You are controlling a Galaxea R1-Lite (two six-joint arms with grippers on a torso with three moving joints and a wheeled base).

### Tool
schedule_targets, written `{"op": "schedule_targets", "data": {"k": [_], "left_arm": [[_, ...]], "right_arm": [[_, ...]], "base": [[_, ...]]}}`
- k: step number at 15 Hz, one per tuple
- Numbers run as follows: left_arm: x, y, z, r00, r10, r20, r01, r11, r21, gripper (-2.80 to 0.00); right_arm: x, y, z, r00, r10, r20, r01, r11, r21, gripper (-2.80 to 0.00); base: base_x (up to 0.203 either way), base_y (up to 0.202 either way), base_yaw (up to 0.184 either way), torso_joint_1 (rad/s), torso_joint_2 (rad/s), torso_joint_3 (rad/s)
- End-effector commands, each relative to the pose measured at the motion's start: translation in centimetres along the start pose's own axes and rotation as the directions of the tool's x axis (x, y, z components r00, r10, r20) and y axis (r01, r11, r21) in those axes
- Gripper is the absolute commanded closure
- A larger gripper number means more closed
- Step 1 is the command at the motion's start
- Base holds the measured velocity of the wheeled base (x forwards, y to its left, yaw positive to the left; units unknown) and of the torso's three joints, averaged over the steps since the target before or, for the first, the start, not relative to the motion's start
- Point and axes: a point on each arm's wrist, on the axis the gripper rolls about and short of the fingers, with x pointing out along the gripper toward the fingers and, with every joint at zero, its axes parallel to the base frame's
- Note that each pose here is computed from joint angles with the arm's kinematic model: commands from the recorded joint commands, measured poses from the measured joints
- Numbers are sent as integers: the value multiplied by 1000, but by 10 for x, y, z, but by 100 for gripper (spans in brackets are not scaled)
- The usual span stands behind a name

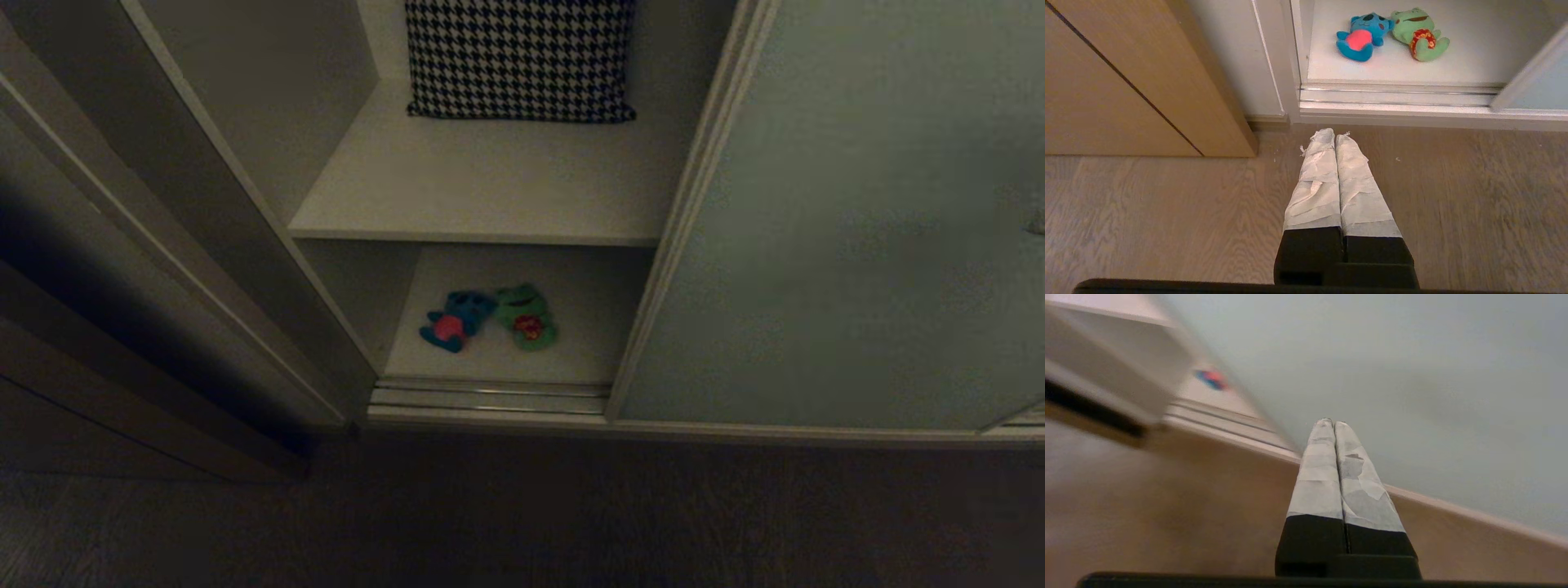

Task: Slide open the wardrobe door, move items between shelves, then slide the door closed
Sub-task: Close the door

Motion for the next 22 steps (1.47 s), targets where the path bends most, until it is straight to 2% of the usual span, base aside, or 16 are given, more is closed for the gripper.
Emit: {"op": "schedule_targets", "data": {"k": [1,5,8,11,17,20,22], "left_arm": [[0,0,0,1000,0,-1,0,1000,0,0],[0,0,0,1000,0,-1,0,1000,0,0],[0,0,0,1000,0,-1,0,1000,0,0],[0,0,0,1000,0,-1,0,1000,0,0],[0,0,0,1000,0,-1,0,1000,0,0],[0,0,0,1000,0,-1,0,1000,0,0],[0,0,0,1000,0,-1,0,1000,0,0]], "right_arm": [[-18,-3,-9,996,-89,1,89,996,0,0],[-38,-17,-28,965,-261,-27,262,964,49,0],[-53,-27,-35,920,-390,-39,392,917,76,0],[-69,-36,-41,856,-514,-52,516,850,105,0],[-98,-71,-54,700,-704,-118,712,678,180,0],[-109,-103,-44,649,-749,-131,758,622,197,0],[-114,-126,-28,632,-767,-109,770,606,200,0]], "base": [[0,0,0,0,0,0],[0,0,0,0,0,0],[0,0,0,0,0,0],[0,0,0,0,0,0],[0,0,0,0,0,0],[0,0,0,0,0,0],[0,0,0,0,0,0]]}}
